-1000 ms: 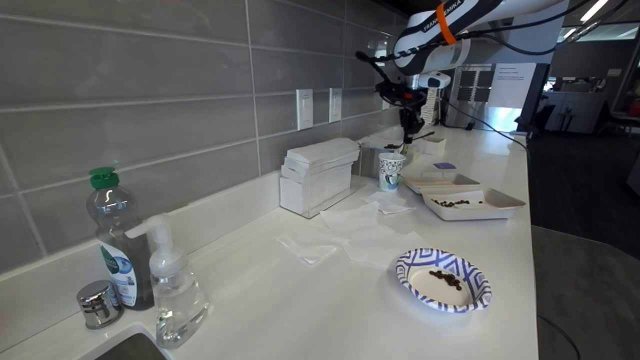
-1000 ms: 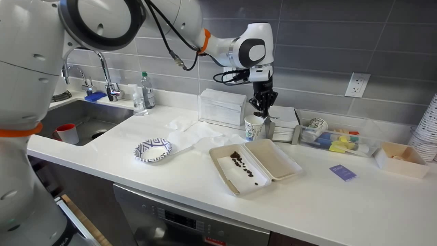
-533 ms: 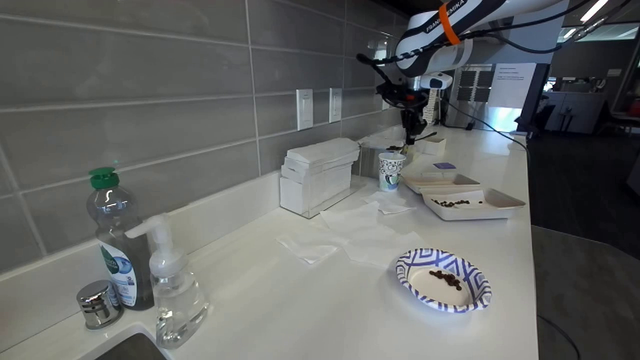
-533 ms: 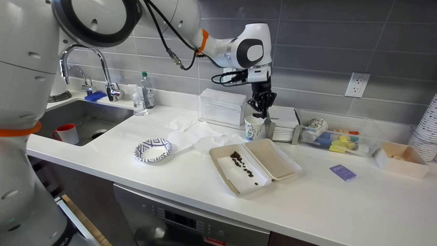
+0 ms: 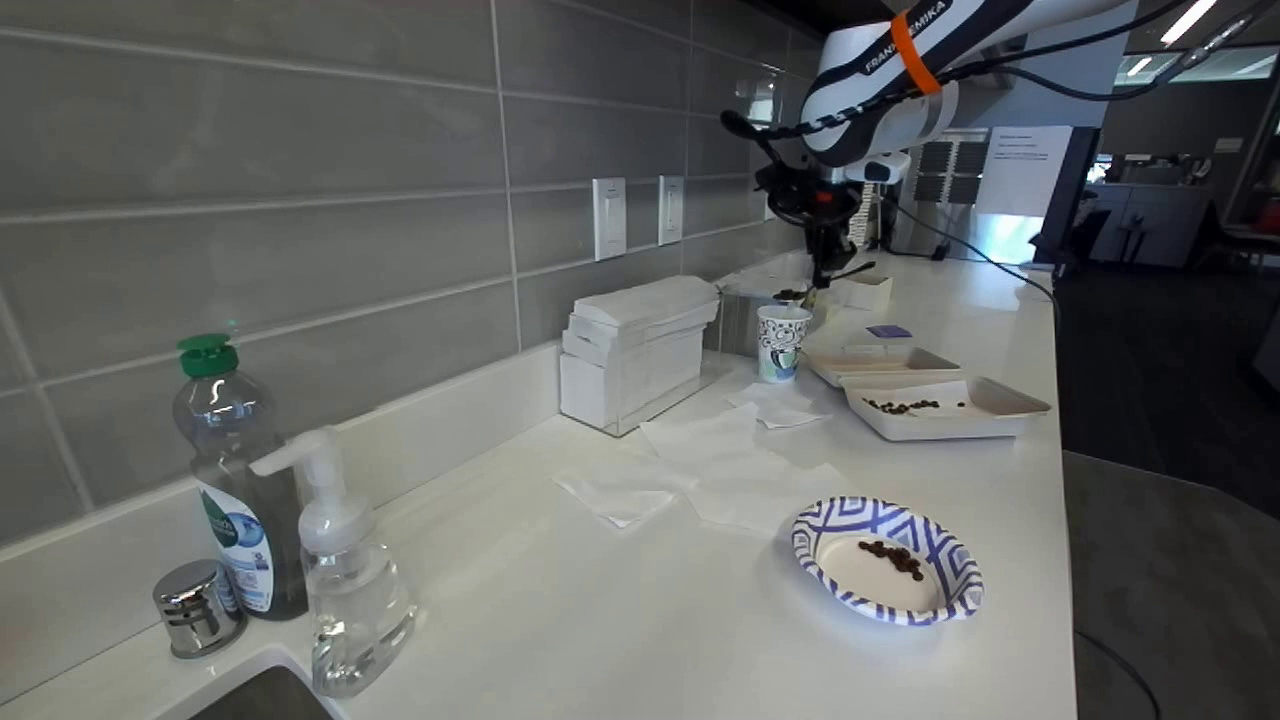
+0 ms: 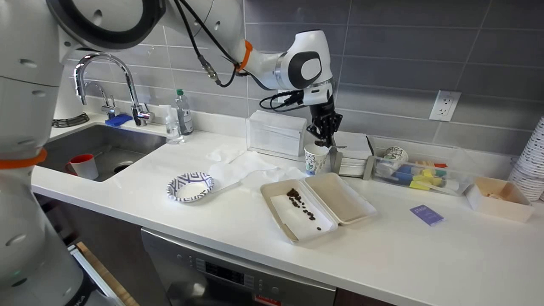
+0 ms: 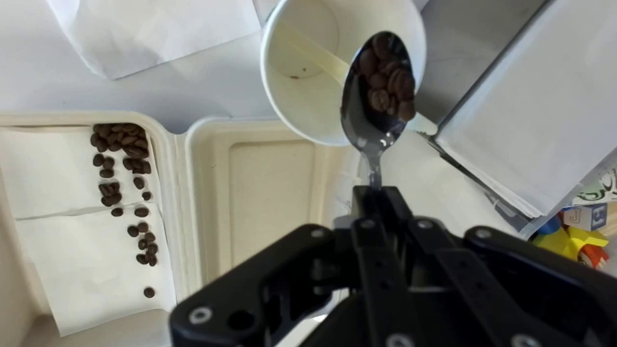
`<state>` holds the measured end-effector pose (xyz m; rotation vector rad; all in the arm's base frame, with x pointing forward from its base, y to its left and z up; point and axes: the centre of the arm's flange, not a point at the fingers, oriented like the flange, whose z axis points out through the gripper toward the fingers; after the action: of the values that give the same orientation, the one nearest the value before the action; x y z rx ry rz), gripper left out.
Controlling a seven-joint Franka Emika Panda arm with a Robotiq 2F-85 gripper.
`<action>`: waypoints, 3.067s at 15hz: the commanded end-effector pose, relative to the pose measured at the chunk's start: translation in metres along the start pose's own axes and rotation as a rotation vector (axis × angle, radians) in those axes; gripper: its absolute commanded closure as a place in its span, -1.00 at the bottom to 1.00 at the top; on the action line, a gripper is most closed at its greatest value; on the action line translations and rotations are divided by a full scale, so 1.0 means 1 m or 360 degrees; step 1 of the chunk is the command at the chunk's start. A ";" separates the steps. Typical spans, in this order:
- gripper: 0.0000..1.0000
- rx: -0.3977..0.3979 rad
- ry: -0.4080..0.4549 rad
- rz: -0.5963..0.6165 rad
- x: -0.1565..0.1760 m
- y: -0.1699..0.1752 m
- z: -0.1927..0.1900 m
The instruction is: Pick up spoon and scoop some of the contents from the bowl and pour them in the cup
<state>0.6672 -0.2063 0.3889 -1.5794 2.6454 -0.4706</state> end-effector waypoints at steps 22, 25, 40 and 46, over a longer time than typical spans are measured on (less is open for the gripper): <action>0.96 0.0417 0.0034 0.0030 -0.003 0.052 -0.005; 0.96 0.0453 0.0058 -0.0003 -0.007 0.060 -0.009; 0.96 0.0635 0.0168 -0.0013 -0.023 0.080 0.006; 0.96 0.0722 0.0240 0.0010 -0.026 0.082 0.009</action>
<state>0.6205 -0.1583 0.3664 -1.4739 2.4121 -1.0888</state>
